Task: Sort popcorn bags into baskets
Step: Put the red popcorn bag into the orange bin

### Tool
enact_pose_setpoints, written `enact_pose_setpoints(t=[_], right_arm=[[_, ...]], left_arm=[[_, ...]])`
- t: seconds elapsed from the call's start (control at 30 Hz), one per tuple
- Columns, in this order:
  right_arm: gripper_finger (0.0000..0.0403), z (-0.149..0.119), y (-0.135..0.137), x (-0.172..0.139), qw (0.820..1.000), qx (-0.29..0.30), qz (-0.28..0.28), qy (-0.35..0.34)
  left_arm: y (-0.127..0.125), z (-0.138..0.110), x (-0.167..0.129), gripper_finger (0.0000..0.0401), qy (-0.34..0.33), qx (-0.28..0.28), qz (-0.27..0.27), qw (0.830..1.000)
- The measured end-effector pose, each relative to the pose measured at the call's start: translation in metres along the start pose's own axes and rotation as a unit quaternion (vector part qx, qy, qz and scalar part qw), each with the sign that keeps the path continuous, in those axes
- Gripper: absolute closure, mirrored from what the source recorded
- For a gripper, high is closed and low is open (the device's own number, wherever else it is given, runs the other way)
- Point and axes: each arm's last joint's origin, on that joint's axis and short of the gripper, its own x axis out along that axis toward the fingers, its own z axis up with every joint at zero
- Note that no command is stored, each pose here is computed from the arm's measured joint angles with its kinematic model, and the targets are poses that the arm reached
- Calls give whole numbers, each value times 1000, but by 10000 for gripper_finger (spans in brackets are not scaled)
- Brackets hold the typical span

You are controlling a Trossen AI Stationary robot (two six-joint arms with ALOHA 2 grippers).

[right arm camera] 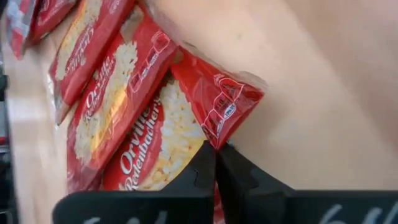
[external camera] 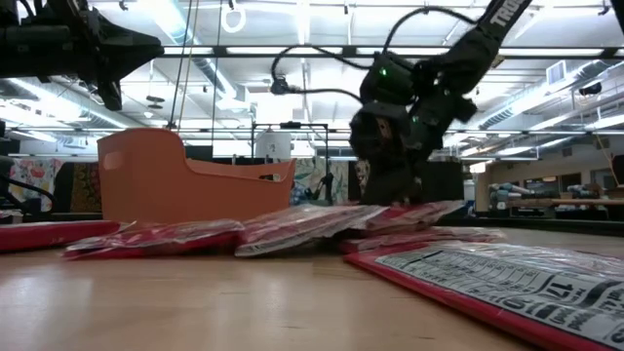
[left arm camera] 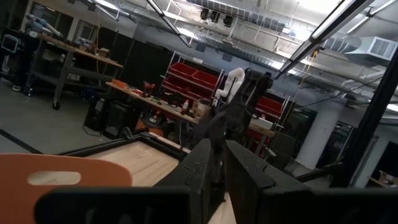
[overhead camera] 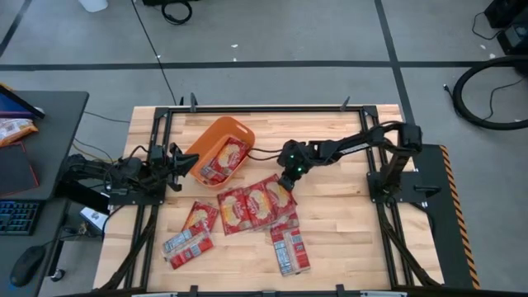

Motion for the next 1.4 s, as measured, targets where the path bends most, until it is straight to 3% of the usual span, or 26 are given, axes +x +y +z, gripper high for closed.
enact_pose_setpoints(t=[0.23, 0.47, 0.63, 0.77, 1.03, 1.2, 1.4], right_arm=[[397, 15, 23, -38, 995, -56, -62, -54], [397, 25, 52, -83, 976, -116, -137, -122], [397, 37, 69, -103, 968, -134, -108, -182], [397, 43, 75, -103, 965, -143, -64, -211], [396, 55, 85, -58, 957, -153, 24, -244], [395, 67, 86, -37, 939, -149, 92, -295], [395, 87, 89, -29, 935, -162, 85, -305]], left_arm=[[0, 0, 0, 353, 1, 0, 0, 1000], [0, 0, 0, 353, 1, 1, 0, 1000], [0, 0, 0, 353, 0, 11, 1, 1000], [0, 0, 0, 353, 0, 9, 2, 1000], [0, 0, 0, 353, 0, 7, 2, 1000], [0, 0, 0, 353, 0, 9, 2, 1000], [0, 0, 0, 353, 0, 10, 2, 1000]])
